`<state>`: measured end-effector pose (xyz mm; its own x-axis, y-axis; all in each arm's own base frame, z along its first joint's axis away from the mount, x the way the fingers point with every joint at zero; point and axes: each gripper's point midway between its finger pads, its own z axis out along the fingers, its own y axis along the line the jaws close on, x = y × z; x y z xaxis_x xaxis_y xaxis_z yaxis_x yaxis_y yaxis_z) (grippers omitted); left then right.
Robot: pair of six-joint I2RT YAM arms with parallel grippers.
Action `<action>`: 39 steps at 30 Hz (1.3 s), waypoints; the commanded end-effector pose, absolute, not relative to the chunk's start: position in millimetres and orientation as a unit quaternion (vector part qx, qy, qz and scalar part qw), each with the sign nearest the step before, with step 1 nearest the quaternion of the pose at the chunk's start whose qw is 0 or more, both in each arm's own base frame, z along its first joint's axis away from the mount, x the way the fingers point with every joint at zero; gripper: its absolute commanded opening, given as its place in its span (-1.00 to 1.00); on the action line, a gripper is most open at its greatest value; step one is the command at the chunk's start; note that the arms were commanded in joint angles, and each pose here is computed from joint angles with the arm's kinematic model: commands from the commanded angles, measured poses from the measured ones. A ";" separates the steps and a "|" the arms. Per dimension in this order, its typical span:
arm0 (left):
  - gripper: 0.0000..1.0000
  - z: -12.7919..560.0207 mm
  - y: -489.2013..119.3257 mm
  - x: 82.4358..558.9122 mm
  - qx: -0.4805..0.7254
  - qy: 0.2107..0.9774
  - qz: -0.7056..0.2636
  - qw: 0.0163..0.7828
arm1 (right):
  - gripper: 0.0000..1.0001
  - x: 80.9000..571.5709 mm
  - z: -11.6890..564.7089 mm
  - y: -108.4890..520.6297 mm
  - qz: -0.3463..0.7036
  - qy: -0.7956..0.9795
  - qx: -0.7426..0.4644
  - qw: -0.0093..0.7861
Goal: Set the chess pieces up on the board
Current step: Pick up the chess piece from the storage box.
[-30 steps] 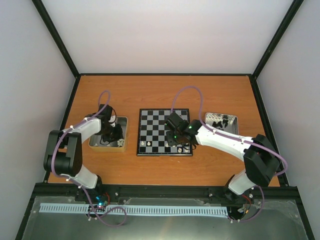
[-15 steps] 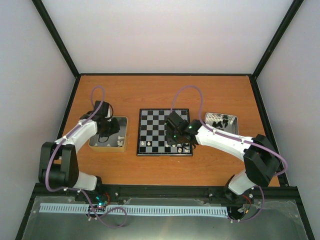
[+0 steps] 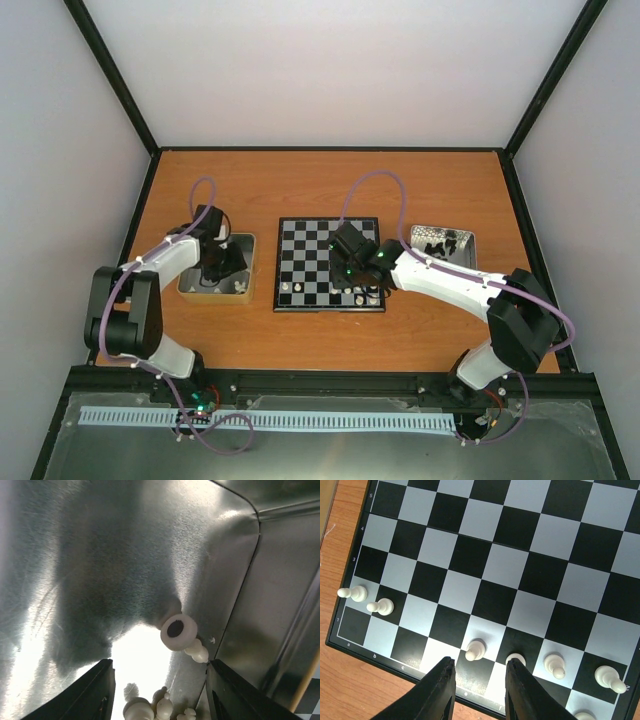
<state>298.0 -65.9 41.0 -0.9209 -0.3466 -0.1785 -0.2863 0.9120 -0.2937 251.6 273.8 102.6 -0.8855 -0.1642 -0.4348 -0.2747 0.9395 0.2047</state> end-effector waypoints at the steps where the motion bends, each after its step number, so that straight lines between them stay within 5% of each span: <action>1: -0.01 47.3 -74.4 312.3 -0.163 0.966 -0.156 0.124 | -0.40 255.2 101.2 272.2 0.133 0.961 -0.107 0.215; 7: 0.01 52.7 -78.7 328.6 -0.188 0.956 -0.175 0.143 | -0.41 255.6 101.1 271.3 0.131 0.961 -0.108 0.217; 13: -0.30 38.4 -94.2 327.2 -0.181 0.953 -0.214 0.116 | -0.41 255.5 98.7 270.0 0.128 0.962 -0.108 0.217; 19: -0.33 26.1 -97.6 322.5 -0.180 0.953 -0.221 0.101 | -0.42 255.4 97.5 270.2 0.127 0.962 -0.109 0.216; 32: -0.80 16.7 -73.9 316.3 -0.197 0.962 -0.153 0.110 | -0.47 255.8 100.6 271.3 0.131 0.961 -0.106 0.218; 39: -0.82 37.6 -64.8 319.9 -0.211 0.955 -0.142 0.155 | -0.47 257.8 107.2 274.1 0.140 0.958 -0.104 0.226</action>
